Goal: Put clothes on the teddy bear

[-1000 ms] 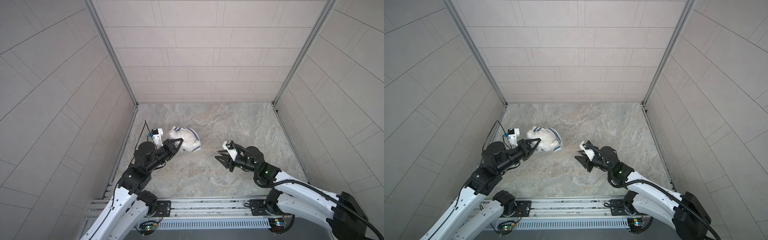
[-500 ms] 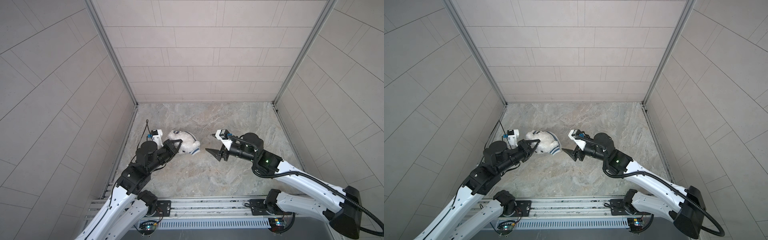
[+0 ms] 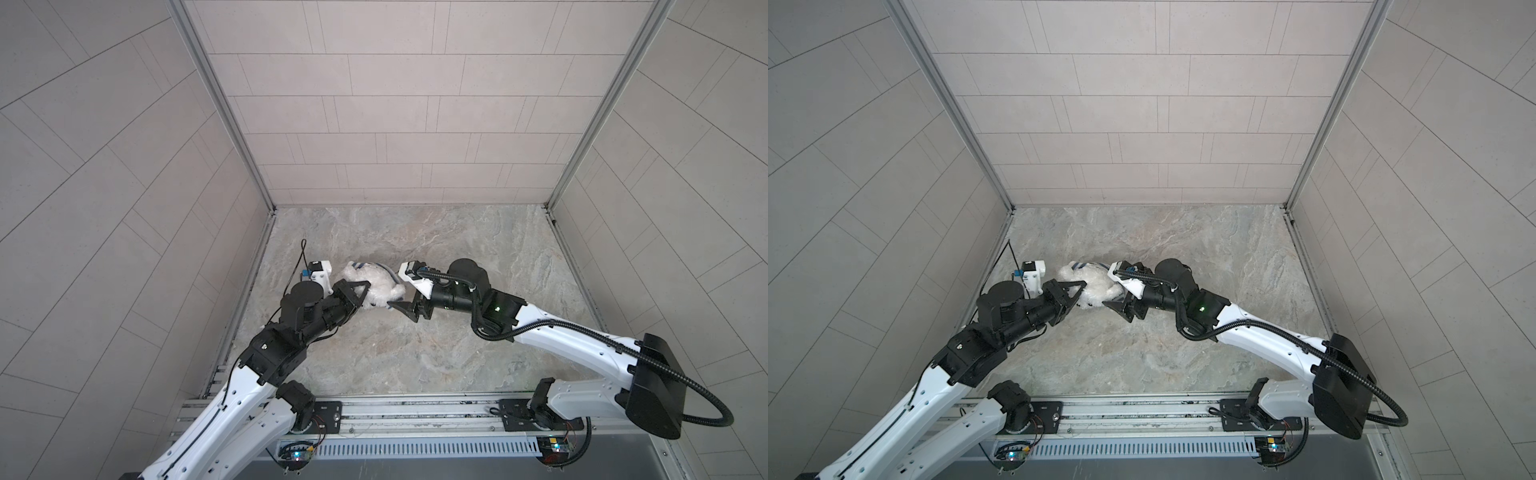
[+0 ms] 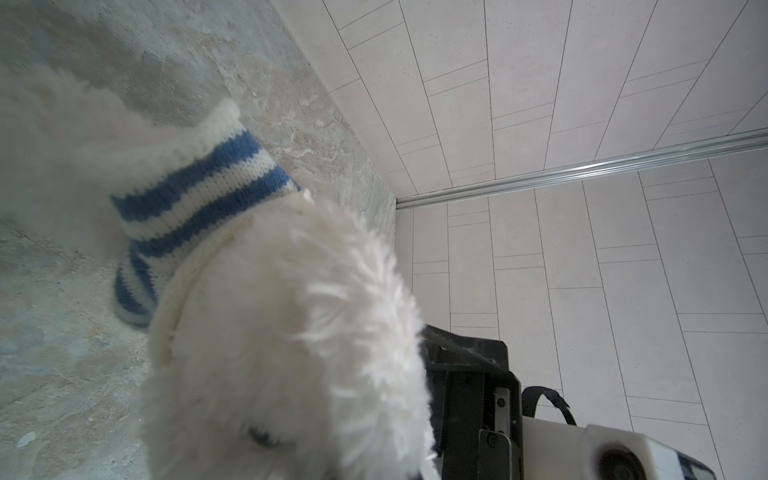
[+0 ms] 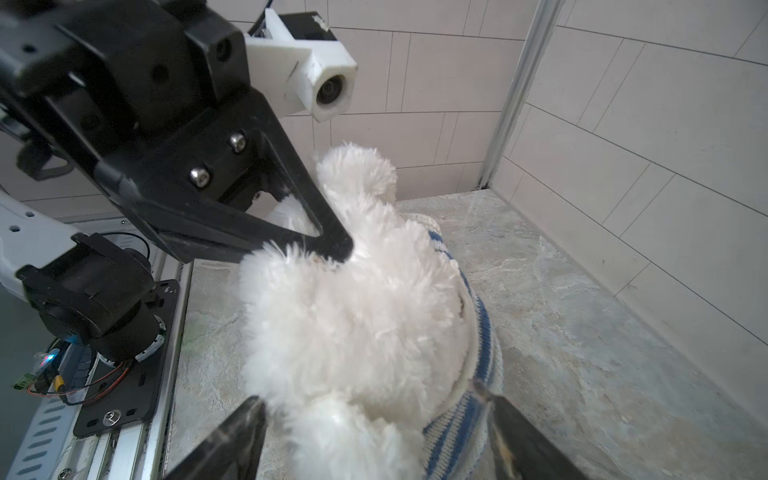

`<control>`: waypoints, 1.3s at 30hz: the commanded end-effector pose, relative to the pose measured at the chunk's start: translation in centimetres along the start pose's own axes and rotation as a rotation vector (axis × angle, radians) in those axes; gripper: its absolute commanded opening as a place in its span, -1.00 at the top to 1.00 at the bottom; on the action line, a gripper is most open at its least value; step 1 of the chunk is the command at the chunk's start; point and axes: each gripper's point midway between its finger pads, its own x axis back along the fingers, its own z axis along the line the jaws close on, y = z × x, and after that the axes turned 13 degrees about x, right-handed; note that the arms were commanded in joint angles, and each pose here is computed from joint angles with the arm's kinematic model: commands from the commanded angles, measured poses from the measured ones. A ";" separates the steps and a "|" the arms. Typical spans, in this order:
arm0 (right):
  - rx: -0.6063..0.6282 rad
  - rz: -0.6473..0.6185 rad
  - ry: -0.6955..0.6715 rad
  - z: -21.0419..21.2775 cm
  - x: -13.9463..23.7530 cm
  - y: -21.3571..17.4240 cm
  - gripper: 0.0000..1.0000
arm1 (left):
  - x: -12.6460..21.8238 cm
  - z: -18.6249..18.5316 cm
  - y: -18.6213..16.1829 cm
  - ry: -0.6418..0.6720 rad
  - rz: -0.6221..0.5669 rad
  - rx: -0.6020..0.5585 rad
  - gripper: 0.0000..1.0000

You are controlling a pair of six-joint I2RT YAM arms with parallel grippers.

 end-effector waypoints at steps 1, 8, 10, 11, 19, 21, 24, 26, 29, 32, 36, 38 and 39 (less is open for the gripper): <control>0.058 -0.059 0.030 0.3 -0.8 1.8 -0.64 | 0.4 -2.5 0.2 -0.085 -0.012 -0.009 1.00; 0.053 -0.060 0.051 0.3 -2.5 1.7 -0.21 | 0.0 -2.1 0.0 -0.073 -0.003 -0.004 1.00; 0.047 -0.047 0.055 0.2 -2.9 1.4 0.02 | 0.0 -2.2 -0.1 -0.080 0.002 0.001 1.00; 0.047 -0.036 0.057 0.2 -3.1 1.2 0.20 | 0.0 -2.3 -0.1 -0.086 0.004 0.001 1.00; 0.042 -0.058 0.035 -0.4 -1.0 0.7 1.00 | -0.5 -2.2 -0.7 -0.101 0.084 -0.102 -0.15; 0.030 -0.021 0.053 -0.8 -0.1 -0.4 1.00 | -0.4 -2.3 -0.7 -0.129 0.122 -0.117 -0.37; -0.033 -0.104 0.110 -1.6 1.9 -0.3 1.00 | 0.7 -2.9 -1.1 -0.171 0.151 -0.174 -0.47; -0.045 -0.160 0.113 -2.2 3.4 0.4 1.00 | 1.4 -2.9 -1.0 -0.170 0.149 -0.206 -0.44; -0.014 -0.203 0.114 -2.6 5.4 1.6 1.00 | 2.4 -2.8 -0.4 -0.151 0.122 -0.253 -0.37; 0.015 -0.229 0.123 -2.6 7.0 2.4 1.00 | 2.5 -3.1 0.4 -0.179 0.113 -0.251 -0.41; 0.030 -0.272 0.132 -2.6 8.4 3.1 1.00 | 2.0 -1.9 1.8 -0.180 0.088 -0.209 -0.47; 0.029 -0.301 0.131 -2.7 8.9 3.6 1.00 | 1.6 -0.9 2.4 -0.165 0.069 -0.198 -0.53; 0.028 -0.317 0.136 -2.7 9.1 3.8 1.00 | 1.4 -0.3 2.6 -0.164 0.064 -0.190 -0.55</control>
